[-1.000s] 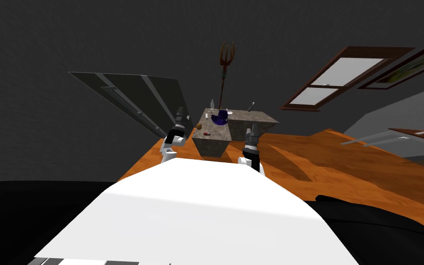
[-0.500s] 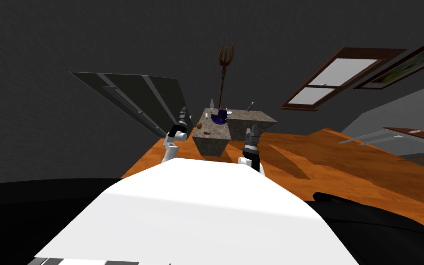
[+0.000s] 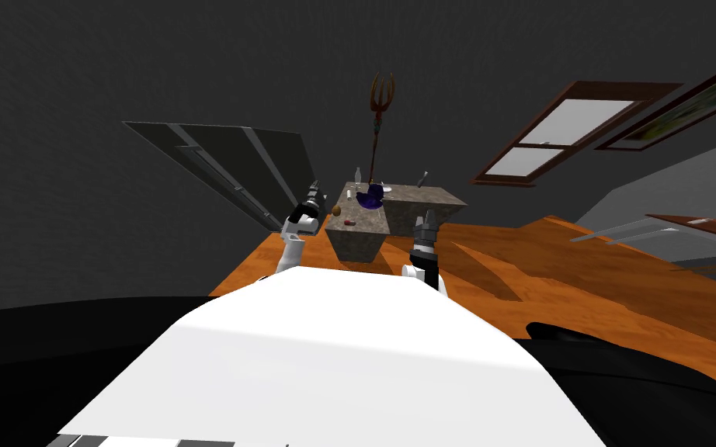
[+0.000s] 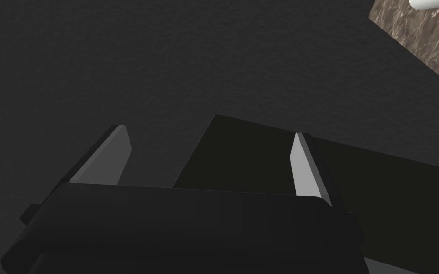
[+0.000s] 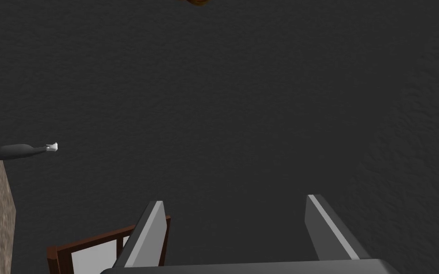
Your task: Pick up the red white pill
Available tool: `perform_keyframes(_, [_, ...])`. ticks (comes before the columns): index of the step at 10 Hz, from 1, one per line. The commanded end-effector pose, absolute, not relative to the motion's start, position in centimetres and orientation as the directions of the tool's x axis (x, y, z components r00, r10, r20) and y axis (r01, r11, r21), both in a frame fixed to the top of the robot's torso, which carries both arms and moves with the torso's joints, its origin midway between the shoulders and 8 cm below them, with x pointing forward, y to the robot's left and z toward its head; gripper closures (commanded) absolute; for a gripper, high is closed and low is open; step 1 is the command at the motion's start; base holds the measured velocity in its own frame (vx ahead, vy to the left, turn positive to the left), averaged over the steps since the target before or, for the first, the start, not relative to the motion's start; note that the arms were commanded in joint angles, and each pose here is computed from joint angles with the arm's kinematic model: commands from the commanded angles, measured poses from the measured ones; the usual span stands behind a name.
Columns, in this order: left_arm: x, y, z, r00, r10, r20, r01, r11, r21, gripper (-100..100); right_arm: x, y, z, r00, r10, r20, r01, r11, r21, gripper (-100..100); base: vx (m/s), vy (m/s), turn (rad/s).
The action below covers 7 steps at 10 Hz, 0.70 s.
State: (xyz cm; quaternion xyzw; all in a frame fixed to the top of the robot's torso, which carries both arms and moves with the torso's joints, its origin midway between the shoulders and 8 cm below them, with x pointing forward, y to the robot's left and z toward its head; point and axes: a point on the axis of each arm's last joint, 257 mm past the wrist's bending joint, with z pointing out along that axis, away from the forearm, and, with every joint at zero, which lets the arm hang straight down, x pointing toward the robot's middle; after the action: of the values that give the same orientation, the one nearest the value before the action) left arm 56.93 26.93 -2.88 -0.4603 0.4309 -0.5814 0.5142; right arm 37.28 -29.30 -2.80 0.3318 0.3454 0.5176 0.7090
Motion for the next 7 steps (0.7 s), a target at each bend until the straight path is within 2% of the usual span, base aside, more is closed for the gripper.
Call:
perform_keyframes(1, [57.3,26.8,-3.2,-0.047,-0.994,0.095,0.174,-0.102,-0.980,-100,37.3,-29.3,-2.8,0.226,0.963,-0.146,-0.505,0.244,0.828,0,-0.017,-0.001,-0.001])
perform_keyframes(7, [62.0,25.8,-5.9,-0.043,-0.990,0.134,0.008,-0.135,-0.991,-100,37.3,-29.3,-2.8,0.226,0.963,-0.146,-0.505,0.244,0.828,0,-0.028,-0.009,0.014])
